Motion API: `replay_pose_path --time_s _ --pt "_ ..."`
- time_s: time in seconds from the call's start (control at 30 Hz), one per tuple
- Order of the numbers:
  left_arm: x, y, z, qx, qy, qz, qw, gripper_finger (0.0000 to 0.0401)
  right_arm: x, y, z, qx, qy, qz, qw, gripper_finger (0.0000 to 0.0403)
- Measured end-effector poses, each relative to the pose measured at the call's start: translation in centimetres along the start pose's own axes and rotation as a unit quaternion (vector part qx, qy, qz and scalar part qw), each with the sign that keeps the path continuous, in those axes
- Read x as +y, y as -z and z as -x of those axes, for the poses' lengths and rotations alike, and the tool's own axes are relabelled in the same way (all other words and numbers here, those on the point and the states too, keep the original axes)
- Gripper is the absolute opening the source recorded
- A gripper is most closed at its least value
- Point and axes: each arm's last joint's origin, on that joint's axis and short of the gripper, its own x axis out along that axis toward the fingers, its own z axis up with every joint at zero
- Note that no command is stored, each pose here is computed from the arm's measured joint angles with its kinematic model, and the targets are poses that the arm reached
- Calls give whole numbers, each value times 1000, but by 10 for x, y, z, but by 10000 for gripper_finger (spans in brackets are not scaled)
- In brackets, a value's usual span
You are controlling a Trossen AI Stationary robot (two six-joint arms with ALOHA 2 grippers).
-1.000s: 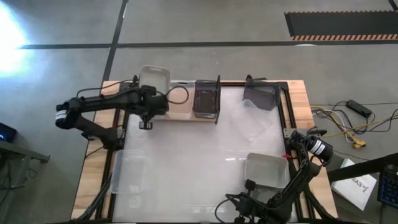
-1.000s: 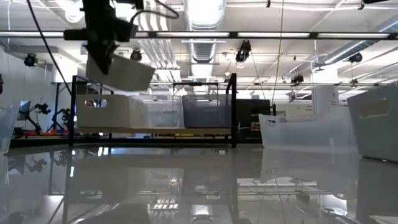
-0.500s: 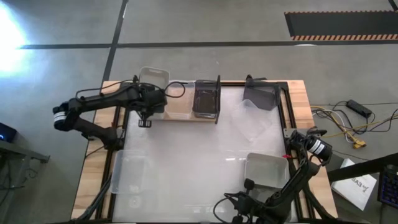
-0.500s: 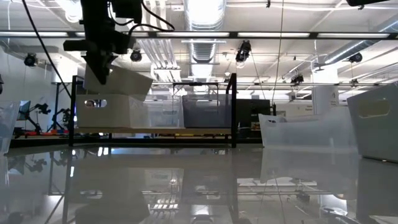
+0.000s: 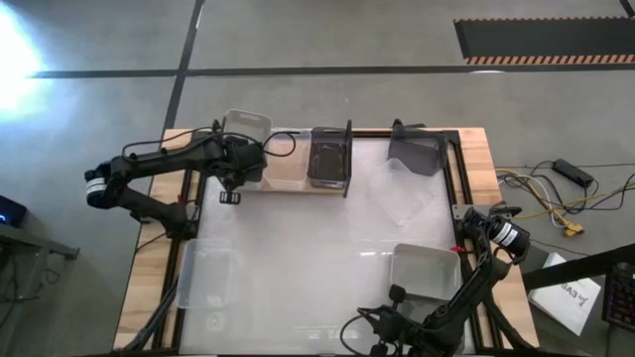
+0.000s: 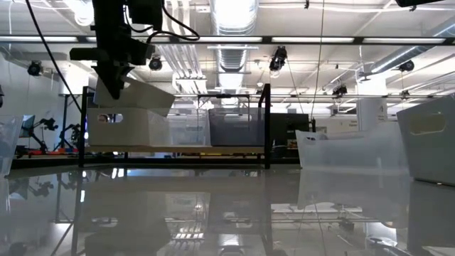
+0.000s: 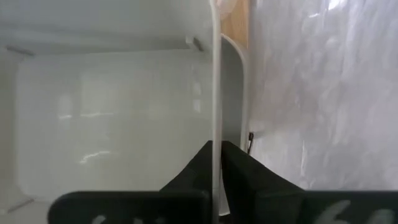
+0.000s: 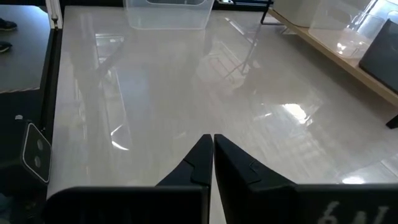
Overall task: Stack baskets on shelf by color
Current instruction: Stack the left gray bin on top of the gray bin on the shelf, then stack the left transparent bin on top of the transparent bin on the shelf
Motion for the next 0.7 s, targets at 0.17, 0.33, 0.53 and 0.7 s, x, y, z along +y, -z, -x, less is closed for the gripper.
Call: replay_pose_path --time_s 0.17,0.33,0.53,0.7 --pt "0 0 0 -7 11 1 1000 48 0 0 0 0 0 0 1000 9" --pt "0 -1 1 -10 9 3 1000 98 0 0 0 0 0 0 1000 9" --pt "4 -1 9 -31 -1 16 999 130 0 0 0 0 0 0 1000 9" --pt "9 0 25 -62 -13 64 996 134 0 0 0 0 0 0 1000 9"
